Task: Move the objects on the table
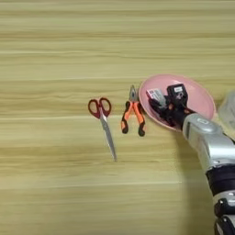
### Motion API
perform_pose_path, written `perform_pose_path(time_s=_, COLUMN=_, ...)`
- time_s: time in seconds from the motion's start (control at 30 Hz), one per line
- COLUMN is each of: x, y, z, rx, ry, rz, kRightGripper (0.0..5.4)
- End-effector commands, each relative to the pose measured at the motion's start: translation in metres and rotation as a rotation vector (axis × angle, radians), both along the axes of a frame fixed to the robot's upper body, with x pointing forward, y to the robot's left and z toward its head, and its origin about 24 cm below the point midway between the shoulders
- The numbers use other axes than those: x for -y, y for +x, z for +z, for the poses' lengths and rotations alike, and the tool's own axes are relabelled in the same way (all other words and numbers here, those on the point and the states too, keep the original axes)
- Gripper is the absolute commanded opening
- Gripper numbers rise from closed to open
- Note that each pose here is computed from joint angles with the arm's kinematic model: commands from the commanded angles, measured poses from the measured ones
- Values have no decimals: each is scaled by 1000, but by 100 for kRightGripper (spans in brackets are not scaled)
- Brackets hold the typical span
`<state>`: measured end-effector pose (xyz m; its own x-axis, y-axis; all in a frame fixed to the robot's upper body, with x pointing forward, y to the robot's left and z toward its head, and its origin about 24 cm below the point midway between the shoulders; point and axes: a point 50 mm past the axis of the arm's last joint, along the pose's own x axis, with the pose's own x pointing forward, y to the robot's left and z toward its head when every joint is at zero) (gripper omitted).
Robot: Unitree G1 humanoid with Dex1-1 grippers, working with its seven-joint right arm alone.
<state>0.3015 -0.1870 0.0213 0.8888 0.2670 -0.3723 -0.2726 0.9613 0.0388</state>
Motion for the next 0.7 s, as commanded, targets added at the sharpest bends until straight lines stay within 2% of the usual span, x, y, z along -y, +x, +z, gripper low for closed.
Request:
perform_pose_path(time_s=0.03, x=-4, y=13, z=37, rx=150, ry=-21, rz=12, kRightGripper=210)
perform_pose_path(time_s=0.2, x=-5, y=15, z=48, rx=185, ry=-16, rz=14, kRightGripper=210)
perform_pose_path(time_s=0.7, x=-12, y=11, z=56, rx=217, ry=-3, rz=34, kRightGripper=210)
